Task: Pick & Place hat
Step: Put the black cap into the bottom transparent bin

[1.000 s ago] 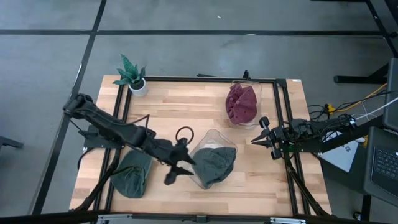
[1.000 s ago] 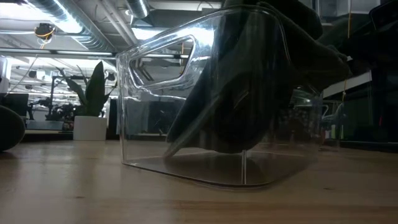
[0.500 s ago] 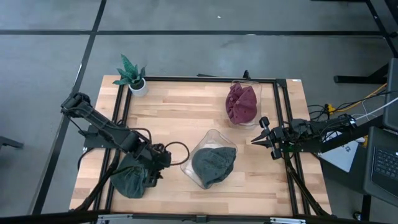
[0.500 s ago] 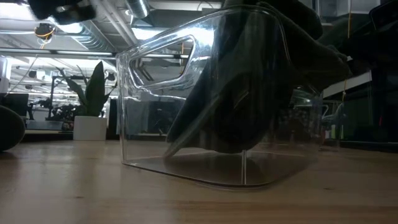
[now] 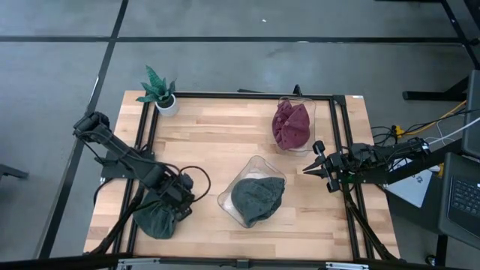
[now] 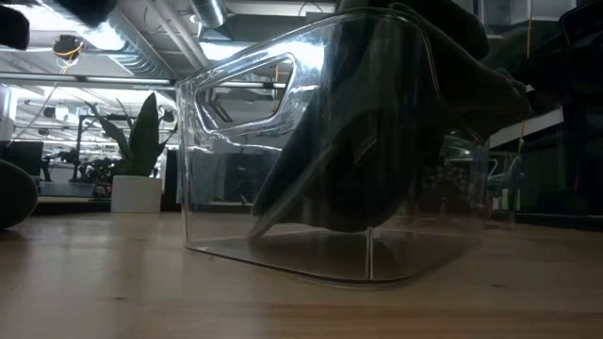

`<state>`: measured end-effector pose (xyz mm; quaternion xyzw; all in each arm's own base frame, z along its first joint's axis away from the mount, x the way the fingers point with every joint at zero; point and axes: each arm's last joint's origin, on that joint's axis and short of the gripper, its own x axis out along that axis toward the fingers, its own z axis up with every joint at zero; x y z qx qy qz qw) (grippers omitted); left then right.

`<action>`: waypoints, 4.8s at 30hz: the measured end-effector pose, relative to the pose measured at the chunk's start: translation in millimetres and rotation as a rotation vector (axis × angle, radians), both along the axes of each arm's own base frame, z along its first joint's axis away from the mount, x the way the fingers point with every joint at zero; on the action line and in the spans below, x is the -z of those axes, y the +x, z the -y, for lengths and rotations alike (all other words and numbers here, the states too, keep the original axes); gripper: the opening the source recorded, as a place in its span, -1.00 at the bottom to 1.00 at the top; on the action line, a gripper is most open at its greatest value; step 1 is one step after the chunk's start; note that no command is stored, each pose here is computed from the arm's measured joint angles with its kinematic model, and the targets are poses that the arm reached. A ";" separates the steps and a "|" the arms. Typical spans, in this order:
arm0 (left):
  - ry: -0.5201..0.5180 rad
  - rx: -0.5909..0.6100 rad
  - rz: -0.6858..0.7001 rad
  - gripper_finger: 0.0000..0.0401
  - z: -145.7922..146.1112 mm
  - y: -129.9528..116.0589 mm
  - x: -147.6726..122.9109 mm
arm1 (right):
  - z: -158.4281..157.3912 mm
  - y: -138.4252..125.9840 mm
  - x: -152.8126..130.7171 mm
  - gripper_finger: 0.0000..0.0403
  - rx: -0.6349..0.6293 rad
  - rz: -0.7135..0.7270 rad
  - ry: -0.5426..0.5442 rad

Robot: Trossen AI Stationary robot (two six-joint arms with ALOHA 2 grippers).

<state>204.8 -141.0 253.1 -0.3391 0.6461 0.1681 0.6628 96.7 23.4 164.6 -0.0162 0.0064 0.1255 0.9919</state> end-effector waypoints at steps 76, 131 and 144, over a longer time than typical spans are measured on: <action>0.557 -0.747 1.104 -0.96 -63.8 -23.0 27.7 | 0.0 0.0 0.0 -0.82 0.000 0.000 -0.002; 0.110 -0.572 1.110 0.09 -91.8 -63.2 134.4 | 0.0 0.0 0.0 -0.82 0.000 0.000 0.000; 0.049 -0.121 1.001 0.08 -98.6 -59.2 141.5 | 0.0 0.0 0.0 -0.82 0.000 0.000 -0.001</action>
